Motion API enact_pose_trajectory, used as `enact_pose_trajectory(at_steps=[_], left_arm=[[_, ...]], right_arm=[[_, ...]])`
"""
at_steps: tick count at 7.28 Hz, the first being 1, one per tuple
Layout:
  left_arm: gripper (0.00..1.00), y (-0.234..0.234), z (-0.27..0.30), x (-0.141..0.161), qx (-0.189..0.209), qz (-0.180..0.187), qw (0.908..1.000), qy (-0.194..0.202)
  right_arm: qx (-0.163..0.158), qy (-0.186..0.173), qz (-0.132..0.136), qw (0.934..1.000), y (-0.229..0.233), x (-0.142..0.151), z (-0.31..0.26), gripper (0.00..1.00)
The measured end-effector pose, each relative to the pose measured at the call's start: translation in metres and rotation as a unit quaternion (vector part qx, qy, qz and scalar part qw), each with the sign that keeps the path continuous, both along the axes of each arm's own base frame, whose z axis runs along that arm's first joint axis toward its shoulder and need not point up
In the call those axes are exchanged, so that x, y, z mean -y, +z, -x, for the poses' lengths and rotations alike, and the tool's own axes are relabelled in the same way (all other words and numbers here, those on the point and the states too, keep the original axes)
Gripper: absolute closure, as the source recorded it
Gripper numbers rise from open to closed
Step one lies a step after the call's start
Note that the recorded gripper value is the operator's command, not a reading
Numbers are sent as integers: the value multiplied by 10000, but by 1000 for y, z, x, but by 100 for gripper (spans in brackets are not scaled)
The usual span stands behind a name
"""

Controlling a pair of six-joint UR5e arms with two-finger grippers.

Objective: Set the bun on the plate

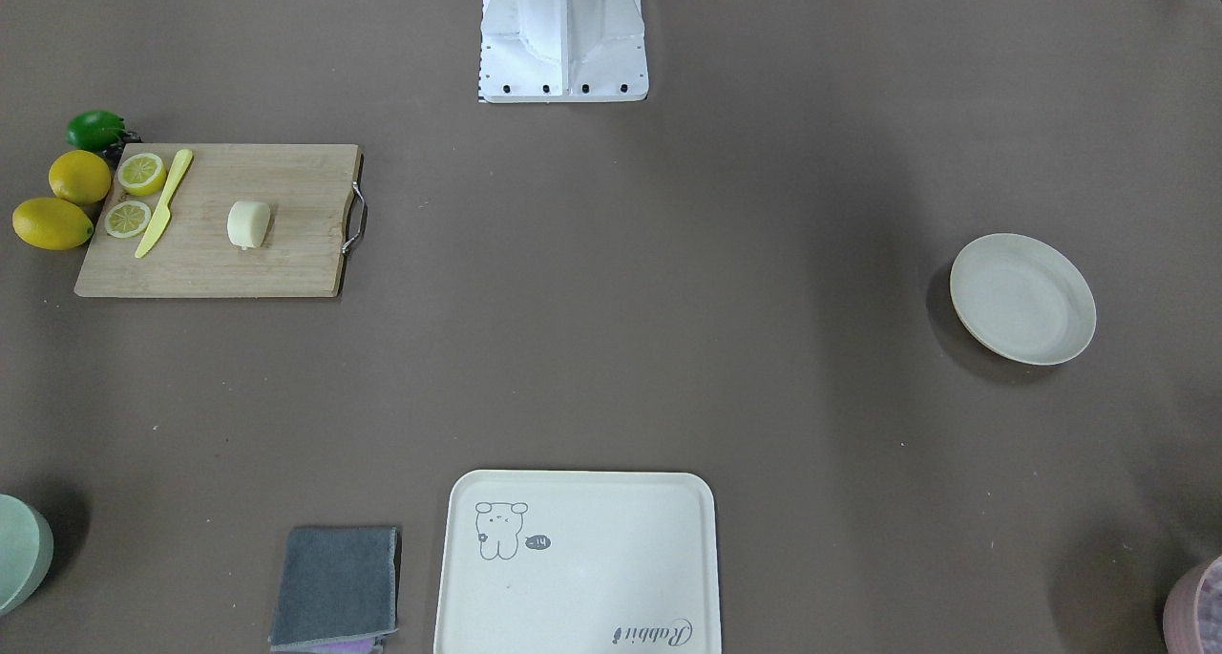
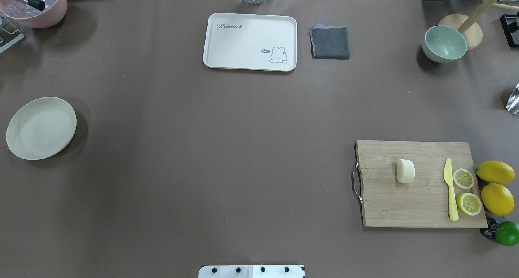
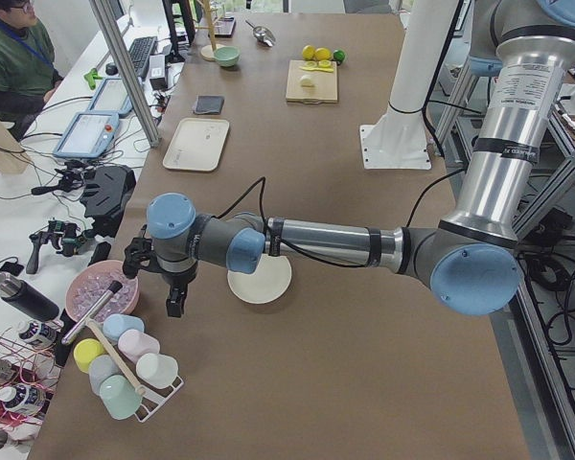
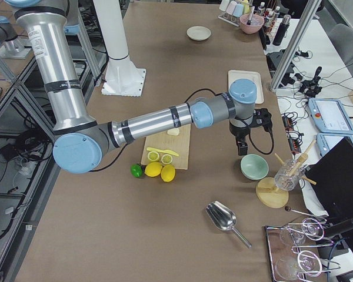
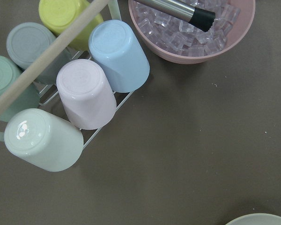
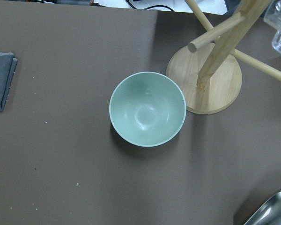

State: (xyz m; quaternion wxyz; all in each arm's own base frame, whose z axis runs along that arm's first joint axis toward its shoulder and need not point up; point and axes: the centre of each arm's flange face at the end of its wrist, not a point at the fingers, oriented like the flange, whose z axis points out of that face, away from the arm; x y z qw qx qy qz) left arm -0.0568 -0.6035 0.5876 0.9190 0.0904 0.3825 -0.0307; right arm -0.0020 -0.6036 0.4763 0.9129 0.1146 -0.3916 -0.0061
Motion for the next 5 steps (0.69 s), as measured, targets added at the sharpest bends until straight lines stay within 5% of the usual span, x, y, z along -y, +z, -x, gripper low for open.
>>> enact_pose_trajectory(at_steps=[3, 4, 5], left_arm=[[2, -8, 0, -11, -8, -94, 10000, -1], [10, -10, -1, -13, -11, -128, 9999, 3], [3, -11, -2, -14, -12, -149, 9999, 17]], right_arm=[[19, -4, -57, 10000, -7, -1, 1, 0], [20, -8, -90, 10000, -11, -1, 1, 0], [23, -14, -172, 9998, -18, -2, 2, 0]])
